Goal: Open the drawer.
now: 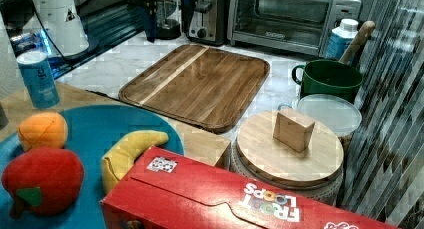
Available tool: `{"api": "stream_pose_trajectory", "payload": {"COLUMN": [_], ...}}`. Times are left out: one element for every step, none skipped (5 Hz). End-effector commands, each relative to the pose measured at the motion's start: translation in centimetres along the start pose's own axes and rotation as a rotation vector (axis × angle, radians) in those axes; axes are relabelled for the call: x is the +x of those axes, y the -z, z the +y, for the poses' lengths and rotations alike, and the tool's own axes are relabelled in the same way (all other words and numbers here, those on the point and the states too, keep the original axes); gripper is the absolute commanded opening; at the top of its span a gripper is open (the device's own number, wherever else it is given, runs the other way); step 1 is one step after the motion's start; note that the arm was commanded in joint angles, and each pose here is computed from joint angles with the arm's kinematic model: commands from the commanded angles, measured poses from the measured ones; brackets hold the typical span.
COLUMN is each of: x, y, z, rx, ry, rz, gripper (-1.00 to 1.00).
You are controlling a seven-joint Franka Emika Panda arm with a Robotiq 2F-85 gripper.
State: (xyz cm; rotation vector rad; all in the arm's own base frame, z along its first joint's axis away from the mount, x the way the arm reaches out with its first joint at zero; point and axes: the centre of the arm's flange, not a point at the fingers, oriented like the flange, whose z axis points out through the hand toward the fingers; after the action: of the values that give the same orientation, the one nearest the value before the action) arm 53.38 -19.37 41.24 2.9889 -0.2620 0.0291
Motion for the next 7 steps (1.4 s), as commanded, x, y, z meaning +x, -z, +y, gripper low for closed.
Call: {"api": "stream_pose_trajectory", "payload": {"x": [0.0, -0.2, -0.3, -1.0, -1.6, -2.2, -3.2], "y": [-2.0, -4.6, -6.8, -8.2, -9.6, -11.1, -12.5], "z": [0.2, 1.3, 1.4, 0.9, 1.4, 1.9, 2.2], "rx": [-0.065, -0.035, -0.016, -0.003, -0.016, -0.030, -0.044], "ry": [0.098, 0.112, 0.096, 0.060, 0.043, 0.022, 0.012], "rz": [0.084, 0.110, 0.120, 0.103, 0.090, 0.064, 0.062], "gripper": [1.00, 1.00, 1.00, 1.00, 1.00, 1.00, 1.00]}}
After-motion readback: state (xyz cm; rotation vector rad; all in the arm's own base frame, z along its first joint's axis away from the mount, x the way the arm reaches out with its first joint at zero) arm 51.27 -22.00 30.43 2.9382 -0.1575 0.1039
